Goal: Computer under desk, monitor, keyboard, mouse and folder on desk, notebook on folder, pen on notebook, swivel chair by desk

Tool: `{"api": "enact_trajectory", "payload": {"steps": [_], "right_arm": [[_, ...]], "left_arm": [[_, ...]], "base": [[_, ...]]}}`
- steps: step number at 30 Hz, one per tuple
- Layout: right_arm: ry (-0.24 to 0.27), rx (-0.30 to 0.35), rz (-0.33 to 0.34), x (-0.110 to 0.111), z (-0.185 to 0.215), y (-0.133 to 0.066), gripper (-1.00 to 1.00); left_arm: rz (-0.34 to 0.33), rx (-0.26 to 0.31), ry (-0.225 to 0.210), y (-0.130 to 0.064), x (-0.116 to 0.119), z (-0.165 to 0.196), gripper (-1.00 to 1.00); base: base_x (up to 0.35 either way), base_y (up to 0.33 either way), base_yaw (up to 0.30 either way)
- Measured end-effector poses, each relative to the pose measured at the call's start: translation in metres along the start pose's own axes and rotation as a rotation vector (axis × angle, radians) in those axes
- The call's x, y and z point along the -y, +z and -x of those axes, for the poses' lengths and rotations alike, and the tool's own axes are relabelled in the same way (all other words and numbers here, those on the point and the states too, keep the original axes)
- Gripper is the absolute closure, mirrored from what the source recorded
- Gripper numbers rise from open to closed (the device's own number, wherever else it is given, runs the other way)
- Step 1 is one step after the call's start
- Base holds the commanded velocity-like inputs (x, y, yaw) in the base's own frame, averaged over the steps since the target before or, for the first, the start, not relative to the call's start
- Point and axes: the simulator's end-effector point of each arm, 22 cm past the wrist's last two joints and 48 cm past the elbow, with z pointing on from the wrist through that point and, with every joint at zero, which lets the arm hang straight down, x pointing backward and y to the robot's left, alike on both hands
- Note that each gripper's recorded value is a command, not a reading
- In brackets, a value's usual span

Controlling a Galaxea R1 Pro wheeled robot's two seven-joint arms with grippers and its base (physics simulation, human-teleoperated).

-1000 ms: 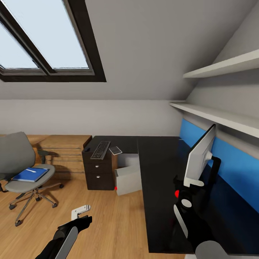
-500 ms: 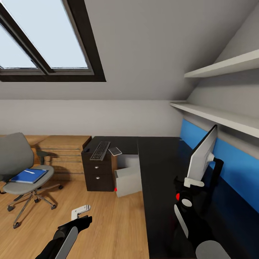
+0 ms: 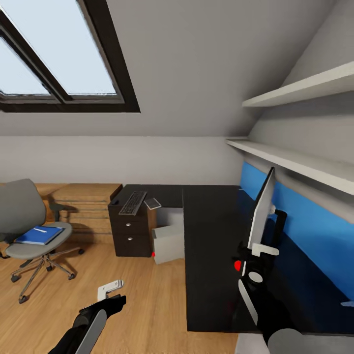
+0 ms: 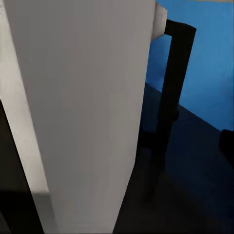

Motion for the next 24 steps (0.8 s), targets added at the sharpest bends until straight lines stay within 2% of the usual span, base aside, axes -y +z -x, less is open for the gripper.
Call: {"api": "enact_trajectory", "payload": {"steps": [9, 19, 24], "right_arm": [[0.000, 0.000, 0.000, 0.0004, 0.0001, 0.0000, -1.00], [0.000, 0.000, -0.001, 0.0014, 0.0003, 0.0003, -1.00], [-0.001, 0.001, 0.000, 0.0012, 0.0007, 0.0002, -1.00]], "left_arm": [[0.000, 0.001, 0.001, -0.0001, 0.0000, 0.0000, -1.00], [0.001, 0.001, 0.001, -0.0004, 0.0000, 0.0001, -1.00], [0.000, 0.001, 0.001, -0.0005, 0.0001, 0.0001, -1.00]], "base": [[-0.206, -0.249, 0.000], [-0.022, -0.325, 0.000], [0.000, -0.130, 0.000]]}}
